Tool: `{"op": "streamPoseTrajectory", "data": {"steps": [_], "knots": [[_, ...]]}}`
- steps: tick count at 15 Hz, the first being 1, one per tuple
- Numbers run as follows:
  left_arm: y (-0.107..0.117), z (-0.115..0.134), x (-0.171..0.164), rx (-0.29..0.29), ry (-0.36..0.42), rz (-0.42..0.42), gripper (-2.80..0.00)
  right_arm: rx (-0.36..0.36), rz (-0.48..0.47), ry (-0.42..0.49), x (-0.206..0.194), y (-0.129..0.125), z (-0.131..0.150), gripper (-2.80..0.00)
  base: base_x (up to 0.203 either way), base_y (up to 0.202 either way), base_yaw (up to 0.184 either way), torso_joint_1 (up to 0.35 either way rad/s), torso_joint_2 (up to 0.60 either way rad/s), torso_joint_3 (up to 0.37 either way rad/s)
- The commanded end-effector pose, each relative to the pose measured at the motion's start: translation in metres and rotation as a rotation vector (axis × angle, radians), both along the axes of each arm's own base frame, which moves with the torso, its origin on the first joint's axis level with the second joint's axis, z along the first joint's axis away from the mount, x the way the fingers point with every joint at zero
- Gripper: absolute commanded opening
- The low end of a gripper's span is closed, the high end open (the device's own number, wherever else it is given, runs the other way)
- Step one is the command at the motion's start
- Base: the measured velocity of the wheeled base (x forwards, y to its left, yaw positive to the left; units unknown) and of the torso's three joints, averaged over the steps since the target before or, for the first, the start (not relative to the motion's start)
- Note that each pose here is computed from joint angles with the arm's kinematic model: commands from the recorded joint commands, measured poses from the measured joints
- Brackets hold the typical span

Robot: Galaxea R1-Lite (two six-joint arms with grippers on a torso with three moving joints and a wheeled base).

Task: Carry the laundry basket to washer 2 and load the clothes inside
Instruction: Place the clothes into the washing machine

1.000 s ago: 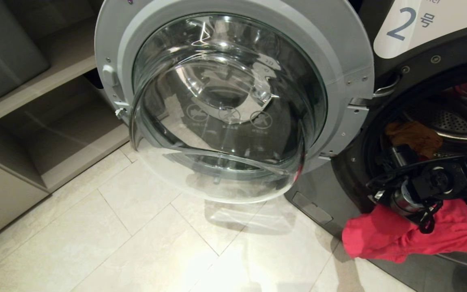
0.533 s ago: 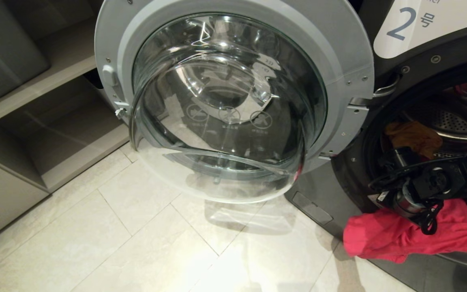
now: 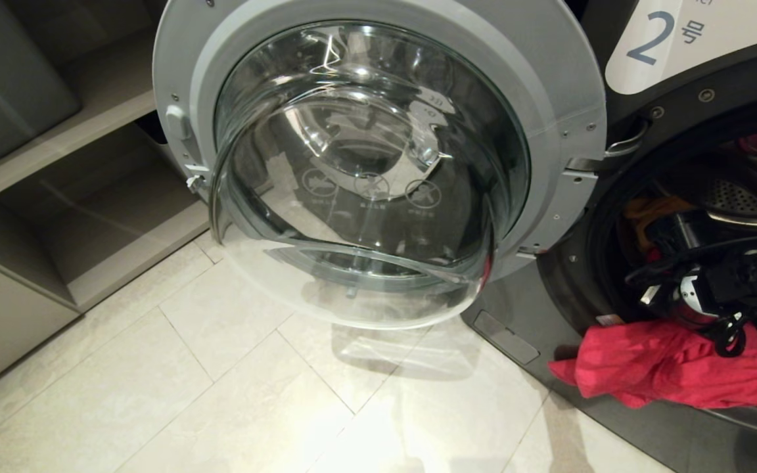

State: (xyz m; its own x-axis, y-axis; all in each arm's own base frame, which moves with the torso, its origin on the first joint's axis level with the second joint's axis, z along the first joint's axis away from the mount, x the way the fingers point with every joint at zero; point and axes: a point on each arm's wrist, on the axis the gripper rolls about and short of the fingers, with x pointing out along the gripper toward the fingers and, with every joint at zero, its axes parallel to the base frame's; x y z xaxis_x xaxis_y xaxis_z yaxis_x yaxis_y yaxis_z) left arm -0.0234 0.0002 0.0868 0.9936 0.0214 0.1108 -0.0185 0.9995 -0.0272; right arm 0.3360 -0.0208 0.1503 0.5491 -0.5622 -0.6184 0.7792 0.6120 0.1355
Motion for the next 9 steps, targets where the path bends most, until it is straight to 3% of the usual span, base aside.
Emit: {"op": "streamPoseTrajectory", "data": {"steps": [1, 6, 9], "knots": [[0.0, -0.011, 0.003, -0.001, 0.04, 0.0, -2.8, -0.073, 0.02, -0.092, -0.002, -0.002, 0.032, -2.8, 0.0, 0.0, 0.0, 0.0, 0.0, 0.0], [0.0, -0.011, 0.003, -0.001, 0.039, 0.0, -2.8, -0.257, 0.043, -0.21, 0.008, -0.007, 0.052, -2.8, 0.0, 0.0, 0.0, 0.0, 0.0, 0.0], [0.0, -0.011, 0.003, -0.001, 0.04, 0.0, -2.8, -0.34, -0.014, -0.237, 0.02, -0.036, 0.058, -2.8, 0.0, 0.0, 0.0, 0.0, 0.0, 0.0]]}}
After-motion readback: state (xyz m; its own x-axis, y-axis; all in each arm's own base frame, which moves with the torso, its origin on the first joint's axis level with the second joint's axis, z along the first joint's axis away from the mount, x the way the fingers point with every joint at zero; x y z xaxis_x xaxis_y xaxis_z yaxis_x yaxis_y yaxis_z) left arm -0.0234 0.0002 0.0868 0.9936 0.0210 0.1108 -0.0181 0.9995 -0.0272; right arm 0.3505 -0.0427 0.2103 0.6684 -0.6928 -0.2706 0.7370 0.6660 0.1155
